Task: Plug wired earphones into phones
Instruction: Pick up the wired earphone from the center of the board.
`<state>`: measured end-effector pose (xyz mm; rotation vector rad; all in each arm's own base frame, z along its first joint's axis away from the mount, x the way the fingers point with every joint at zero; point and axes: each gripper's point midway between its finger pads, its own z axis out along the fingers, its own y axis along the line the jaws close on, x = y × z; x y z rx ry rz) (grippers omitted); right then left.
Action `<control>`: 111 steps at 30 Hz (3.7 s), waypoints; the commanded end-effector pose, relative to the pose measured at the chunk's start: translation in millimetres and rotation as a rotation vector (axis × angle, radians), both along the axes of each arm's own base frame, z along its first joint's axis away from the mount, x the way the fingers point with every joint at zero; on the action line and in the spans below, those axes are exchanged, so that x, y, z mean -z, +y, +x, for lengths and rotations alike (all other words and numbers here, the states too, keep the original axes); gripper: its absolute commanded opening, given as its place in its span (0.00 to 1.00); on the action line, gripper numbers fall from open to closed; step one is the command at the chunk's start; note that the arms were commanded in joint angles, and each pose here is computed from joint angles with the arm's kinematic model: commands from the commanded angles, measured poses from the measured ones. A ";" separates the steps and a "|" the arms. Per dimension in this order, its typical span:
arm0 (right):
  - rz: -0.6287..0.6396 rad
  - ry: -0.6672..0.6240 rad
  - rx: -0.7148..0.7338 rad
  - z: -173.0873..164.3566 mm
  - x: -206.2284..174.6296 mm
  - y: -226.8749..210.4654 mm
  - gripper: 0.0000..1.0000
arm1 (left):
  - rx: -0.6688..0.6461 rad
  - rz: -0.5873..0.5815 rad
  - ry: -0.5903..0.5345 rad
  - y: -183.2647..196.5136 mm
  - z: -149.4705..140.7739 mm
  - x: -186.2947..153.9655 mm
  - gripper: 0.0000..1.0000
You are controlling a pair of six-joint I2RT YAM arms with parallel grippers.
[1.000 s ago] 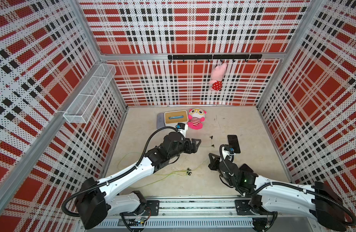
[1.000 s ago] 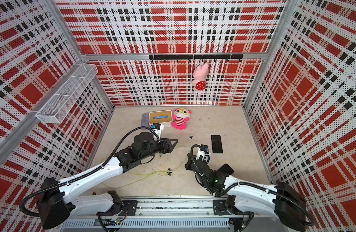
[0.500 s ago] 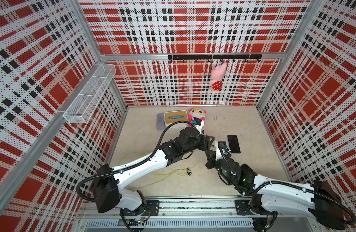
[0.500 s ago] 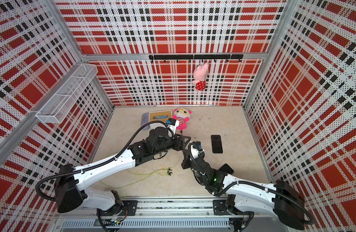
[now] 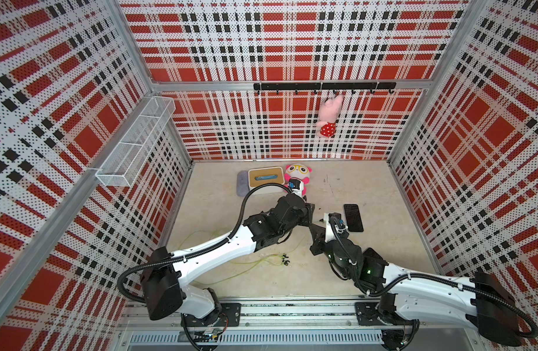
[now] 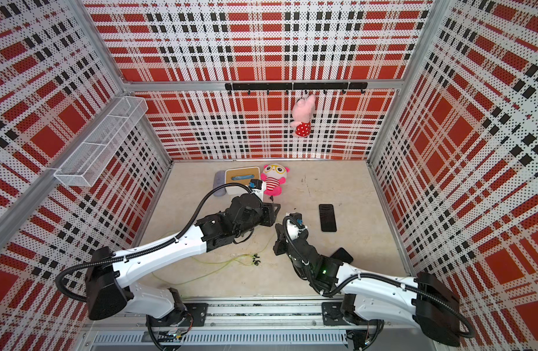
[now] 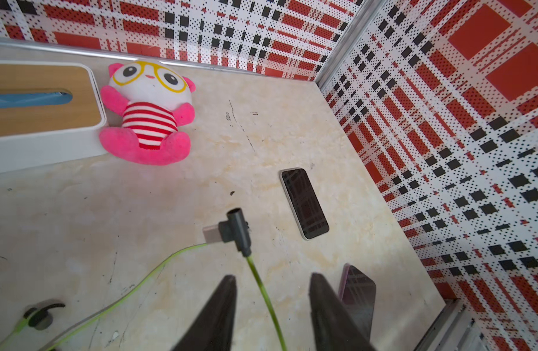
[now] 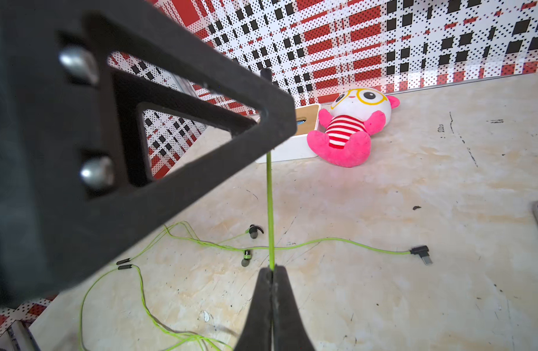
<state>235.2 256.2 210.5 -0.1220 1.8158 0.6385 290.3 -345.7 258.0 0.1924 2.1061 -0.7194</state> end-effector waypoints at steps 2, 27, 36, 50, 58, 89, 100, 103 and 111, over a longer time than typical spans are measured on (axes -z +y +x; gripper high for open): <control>0.011 -0.025 0.017 1.3 -10.8 -0.3 0.00 | 0.012 -0.003 0.008 -12.6 0.6 -3.6 0.34; -0.599 -0.693 -0.294 -42.9 -77.1 -8.2 1.00 | 0.509 -0.030 -0.334 13.2 -31.4 -65.5 0.00; -1.100 -1.005 -0.469 -62.9 -111.4 -17.3 0.92 | 0.790 -0.024 -0.492 10.1 -86.2 -87.5 0.00; -1.326 -1.183 -0.571 -64.2 -168.8 -40.1 0.67 | 0.992 0.024 -0.438 1.6 -126.4 -71.4 0.00; -1.418 -1.112 -0.706 -46.3 -137.6 -34.7 0.67 | 1.021 0.014 -0.433 5.4 -139.1 -71.4 0.00; -1.257 -1.146 -0.819 -65.6 -127.3 -19.6 0.19 | 1.009 0.034 -0.409 5.6 -132.8 -61.2 0.00; -1.203 -1.122 -0.839 -72.0 -123.6 -19.7 0.09 | 0.956 0.050 -0.424 13.1 -120.9 -62.9 0.00; -1.188 -1.115 -0.836 -72.3 -124.5 -19.2 0.04 | 0.951 0.045 -0.432 13.0 -119.7 -64.5 0.00; -1.048 -1.036 -0.810 -72.1 -137.4 -13.4 0.00 | 0.914 0.081 -0.452 9.6 -118.8 -63.2 0.24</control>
